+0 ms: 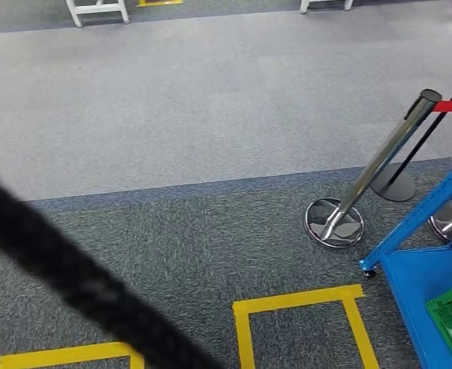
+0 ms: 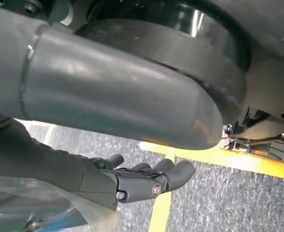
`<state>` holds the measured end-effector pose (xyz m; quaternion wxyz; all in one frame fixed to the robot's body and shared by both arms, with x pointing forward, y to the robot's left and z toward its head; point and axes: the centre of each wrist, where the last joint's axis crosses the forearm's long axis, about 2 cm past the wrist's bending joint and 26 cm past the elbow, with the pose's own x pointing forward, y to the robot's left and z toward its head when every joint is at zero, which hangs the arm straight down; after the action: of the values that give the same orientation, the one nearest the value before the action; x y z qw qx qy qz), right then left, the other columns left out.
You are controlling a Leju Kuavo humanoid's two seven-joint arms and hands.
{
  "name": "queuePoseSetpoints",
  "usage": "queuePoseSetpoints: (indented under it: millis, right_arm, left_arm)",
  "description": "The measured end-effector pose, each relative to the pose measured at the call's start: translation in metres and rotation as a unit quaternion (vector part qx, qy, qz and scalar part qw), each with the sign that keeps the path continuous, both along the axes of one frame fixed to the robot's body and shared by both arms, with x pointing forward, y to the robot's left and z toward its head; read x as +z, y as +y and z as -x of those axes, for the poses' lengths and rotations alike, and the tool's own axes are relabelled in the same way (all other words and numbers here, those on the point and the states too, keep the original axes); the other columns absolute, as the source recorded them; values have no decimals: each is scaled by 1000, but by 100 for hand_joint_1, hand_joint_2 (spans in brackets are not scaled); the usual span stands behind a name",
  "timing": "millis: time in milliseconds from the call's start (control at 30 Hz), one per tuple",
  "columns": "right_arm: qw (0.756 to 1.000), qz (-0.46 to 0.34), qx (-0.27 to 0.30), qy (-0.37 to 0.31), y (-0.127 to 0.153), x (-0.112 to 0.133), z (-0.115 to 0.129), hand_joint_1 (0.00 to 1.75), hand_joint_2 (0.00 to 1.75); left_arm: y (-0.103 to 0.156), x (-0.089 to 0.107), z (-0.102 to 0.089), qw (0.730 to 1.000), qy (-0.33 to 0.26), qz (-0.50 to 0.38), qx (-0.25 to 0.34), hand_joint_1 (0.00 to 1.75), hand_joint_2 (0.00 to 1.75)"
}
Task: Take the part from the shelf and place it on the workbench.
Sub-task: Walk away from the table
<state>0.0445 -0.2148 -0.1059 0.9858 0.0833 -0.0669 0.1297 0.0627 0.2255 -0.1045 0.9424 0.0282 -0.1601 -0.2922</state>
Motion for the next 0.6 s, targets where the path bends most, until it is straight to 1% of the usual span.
queuePoseSetpoints:
  millis: [600]
  right_arm:
    - [1000,-4,0,-6,1,0,-1,0,0]
  left_arm:
    - [-1,0,-2,1000,-5,4,-7,0,0]
